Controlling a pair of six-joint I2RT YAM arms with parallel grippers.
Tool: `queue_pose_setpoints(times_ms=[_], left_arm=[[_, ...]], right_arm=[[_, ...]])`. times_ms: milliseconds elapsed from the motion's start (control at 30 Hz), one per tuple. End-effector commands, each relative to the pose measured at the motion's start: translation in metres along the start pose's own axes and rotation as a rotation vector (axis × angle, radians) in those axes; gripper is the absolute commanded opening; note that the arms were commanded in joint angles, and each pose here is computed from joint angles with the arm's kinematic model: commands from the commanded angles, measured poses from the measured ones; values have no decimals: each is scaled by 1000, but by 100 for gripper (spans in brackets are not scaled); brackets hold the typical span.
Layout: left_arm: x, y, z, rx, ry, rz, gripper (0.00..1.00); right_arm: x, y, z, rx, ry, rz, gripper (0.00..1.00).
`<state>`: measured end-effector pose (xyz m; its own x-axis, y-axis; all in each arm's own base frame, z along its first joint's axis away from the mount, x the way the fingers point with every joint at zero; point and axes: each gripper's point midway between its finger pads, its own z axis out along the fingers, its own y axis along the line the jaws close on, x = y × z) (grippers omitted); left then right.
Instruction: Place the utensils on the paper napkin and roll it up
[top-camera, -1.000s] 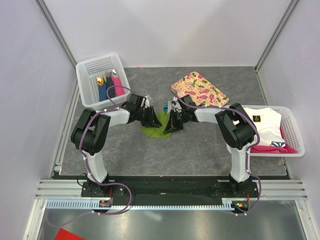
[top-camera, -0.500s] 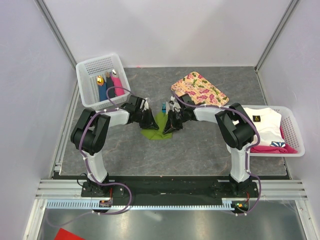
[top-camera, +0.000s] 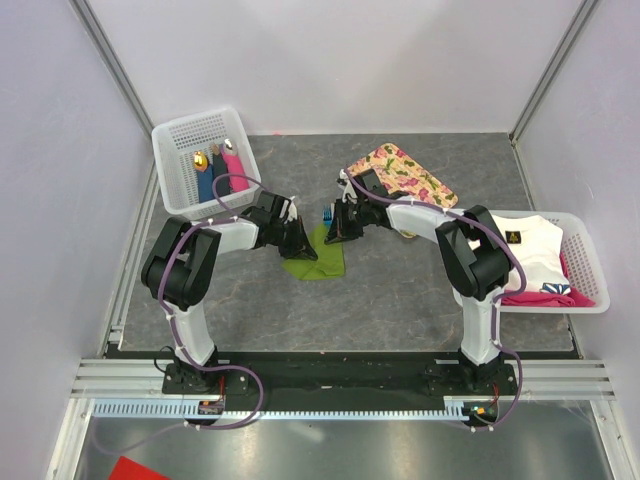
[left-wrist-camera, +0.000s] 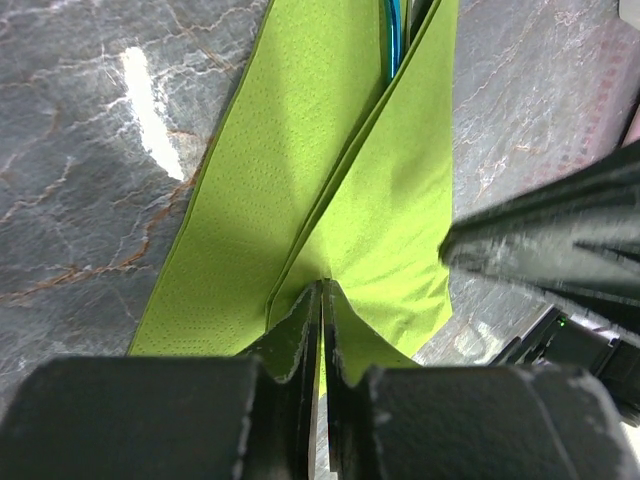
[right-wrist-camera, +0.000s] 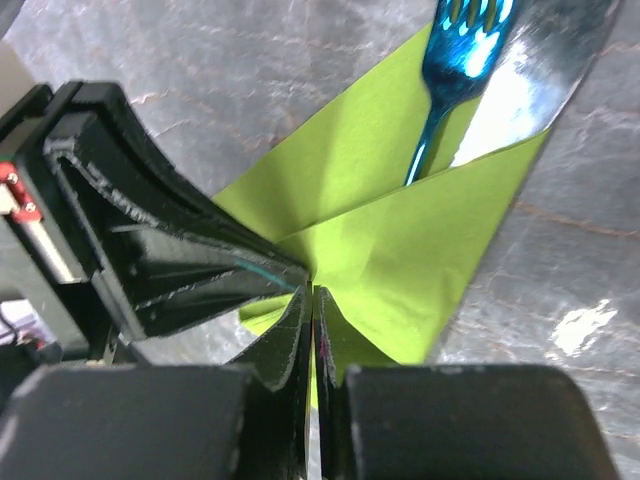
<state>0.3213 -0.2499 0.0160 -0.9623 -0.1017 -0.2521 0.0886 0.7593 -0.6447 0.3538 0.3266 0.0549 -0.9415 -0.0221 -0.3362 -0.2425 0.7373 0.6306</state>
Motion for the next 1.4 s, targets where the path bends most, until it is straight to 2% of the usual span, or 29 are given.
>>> queue_pose_setpoints(times_ms=[0, 233, 400, 533, 667, 900, 1133, 1367], left_arm=[[2, 6, -2, -21, -11, 39, 9], [2, 7, -1, -19, -9, 35, 9], [2, 5, -4, -4, -12, 31, 9], [-13, -16, -17, 116, -87, 52, 13], [-17, -46, -34, 258, -133, 92, 23], [0, -71, -28, 341, -78, 93, 25], [13, -33, 2, 237, -31, -22, 20], [37, 5, 15, 121, 61, -45, 11]], right_arm=[[-15, -9, 8, 63, -42, -53, 6], [-15, -19, 21, 84, -38, -57, 3], [0, -34, 32, 128, -3, -60, 2], [14, -44, 37, 158, 32, -55, 0], [27, -53, 41, 170, 63, -25, 0], [34, -59, 42, 187, 76, 13, 0], [34, -53, 40, 169, 76, 31, 0], [38, -49, 36, 146, 82, 52, 2]])
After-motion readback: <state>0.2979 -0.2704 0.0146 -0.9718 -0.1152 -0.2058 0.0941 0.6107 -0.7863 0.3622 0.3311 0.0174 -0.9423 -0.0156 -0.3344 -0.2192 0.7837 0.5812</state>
